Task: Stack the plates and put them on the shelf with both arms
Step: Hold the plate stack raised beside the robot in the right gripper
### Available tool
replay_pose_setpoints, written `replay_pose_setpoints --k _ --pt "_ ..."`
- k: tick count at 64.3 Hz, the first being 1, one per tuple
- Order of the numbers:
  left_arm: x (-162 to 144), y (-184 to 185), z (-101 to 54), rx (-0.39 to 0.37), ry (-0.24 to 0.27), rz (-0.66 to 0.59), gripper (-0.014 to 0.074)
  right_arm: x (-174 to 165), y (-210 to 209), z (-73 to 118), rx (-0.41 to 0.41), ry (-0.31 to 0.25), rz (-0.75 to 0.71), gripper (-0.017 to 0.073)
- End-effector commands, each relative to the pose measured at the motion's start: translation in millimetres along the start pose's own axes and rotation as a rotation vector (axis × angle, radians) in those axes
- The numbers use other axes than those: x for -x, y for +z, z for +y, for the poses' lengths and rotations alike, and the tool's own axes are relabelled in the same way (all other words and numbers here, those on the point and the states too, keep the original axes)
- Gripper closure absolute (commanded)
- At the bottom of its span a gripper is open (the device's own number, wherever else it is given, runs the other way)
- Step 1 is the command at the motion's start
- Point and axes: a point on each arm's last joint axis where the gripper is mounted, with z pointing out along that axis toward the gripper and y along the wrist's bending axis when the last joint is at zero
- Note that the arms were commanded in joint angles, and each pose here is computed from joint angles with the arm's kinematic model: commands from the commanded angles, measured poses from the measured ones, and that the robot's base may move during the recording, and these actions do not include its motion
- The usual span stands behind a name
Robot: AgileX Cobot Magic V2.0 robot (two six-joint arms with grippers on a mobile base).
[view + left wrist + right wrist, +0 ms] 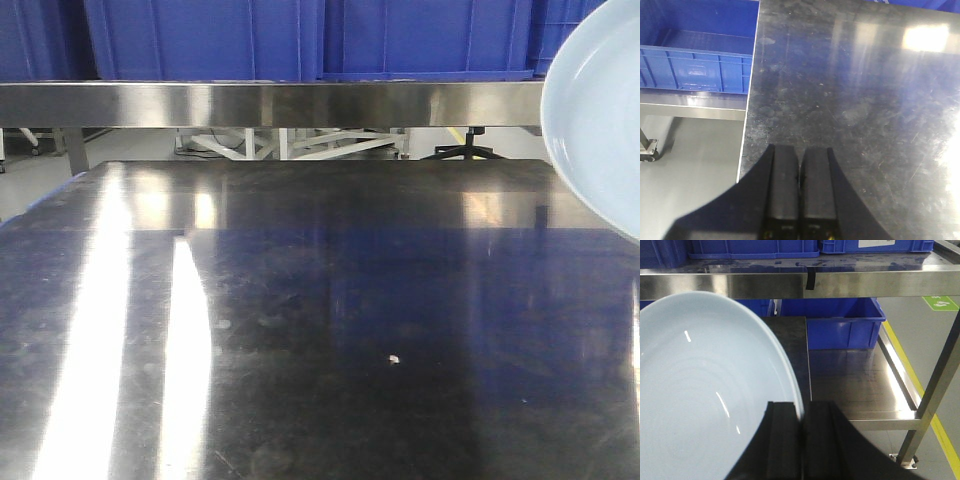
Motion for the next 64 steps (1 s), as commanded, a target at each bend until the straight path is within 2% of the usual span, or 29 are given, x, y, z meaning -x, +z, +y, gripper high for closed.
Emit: replay_pose_setpoints --k 1,64 --pt "16.0 -3.6 -2.8 -0.016 -0.011 -0.106 0.0511 20.1 -3.3 2.1 0.020 -0.005 -0.138 0.0503" --pt "16.0 -3.6 -2.8 -0.016 -0.011 -0.106 0.0511 20.1 -3.3 2.1 0.020 -0.005 -0.138 0.0503"
